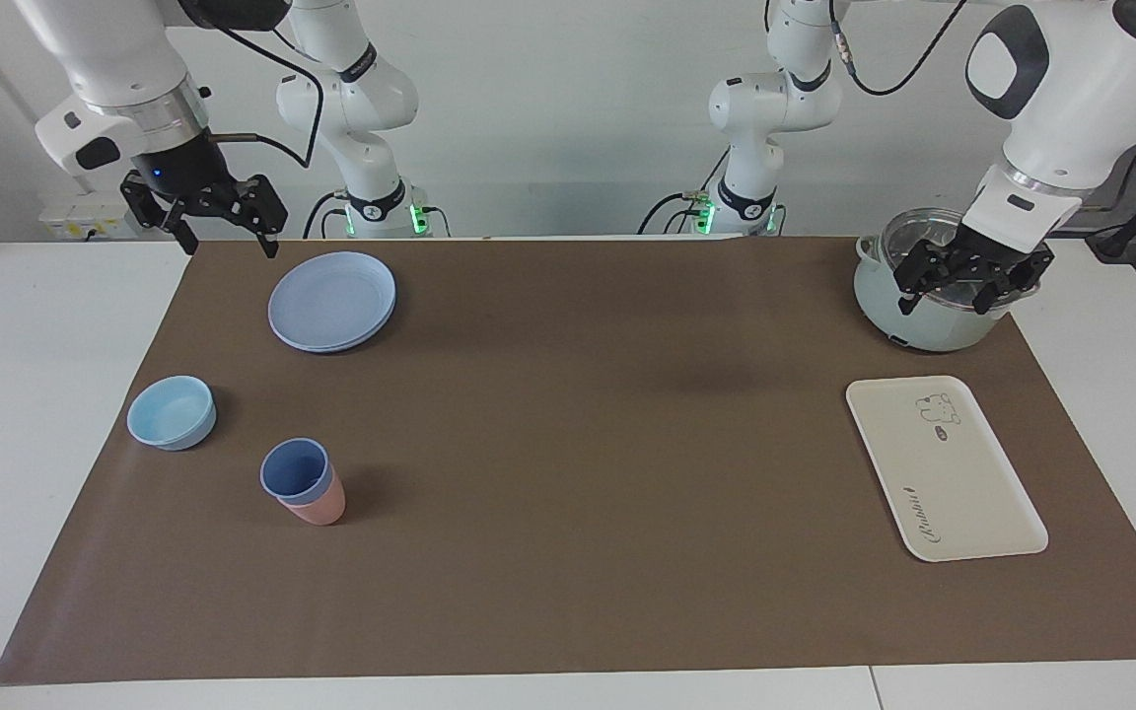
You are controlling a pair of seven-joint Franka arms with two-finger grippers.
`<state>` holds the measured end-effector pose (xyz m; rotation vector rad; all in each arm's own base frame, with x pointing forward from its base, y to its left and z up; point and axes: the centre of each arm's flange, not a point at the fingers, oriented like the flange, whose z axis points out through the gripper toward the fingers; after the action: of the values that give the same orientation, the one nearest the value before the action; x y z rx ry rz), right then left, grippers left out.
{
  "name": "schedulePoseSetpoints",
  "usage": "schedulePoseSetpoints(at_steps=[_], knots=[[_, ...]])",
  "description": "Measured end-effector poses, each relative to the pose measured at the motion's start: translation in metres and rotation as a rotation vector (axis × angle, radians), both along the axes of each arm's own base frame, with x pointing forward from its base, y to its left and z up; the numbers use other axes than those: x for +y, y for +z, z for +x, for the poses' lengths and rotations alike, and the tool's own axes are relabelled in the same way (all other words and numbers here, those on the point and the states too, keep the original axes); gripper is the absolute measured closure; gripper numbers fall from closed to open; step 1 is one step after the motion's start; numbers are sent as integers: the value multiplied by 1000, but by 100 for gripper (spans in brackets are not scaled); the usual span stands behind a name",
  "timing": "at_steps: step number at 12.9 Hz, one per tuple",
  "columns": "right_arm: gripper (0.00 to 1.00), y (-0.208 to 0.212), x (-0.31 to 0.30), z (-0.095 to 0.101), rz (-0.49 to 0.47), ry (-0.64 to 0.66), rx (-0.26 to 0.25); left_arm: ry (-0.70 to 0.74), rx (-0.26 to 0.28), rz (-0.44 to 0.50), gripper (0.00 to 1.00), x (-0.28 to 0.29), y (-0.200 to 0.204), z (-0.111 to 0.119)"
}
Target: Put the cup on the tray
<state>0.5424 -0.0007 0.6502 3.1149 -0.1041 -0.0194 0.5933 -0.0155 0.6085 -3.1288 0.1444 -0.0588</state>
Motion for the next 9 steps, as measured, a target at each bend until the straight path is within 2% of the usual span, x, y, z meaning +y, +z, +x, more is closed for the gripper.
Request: schedulePoseSetpoints(at_steps=[6, 9], knots=[[0, 0, 3, 2, 0, 6, -12, -5, -21, 0, 0, -3, 15, -8], [0, -2, 3, 6, 0, 6, -37, -5, 15, 1, 0, -3, 15, -14]])
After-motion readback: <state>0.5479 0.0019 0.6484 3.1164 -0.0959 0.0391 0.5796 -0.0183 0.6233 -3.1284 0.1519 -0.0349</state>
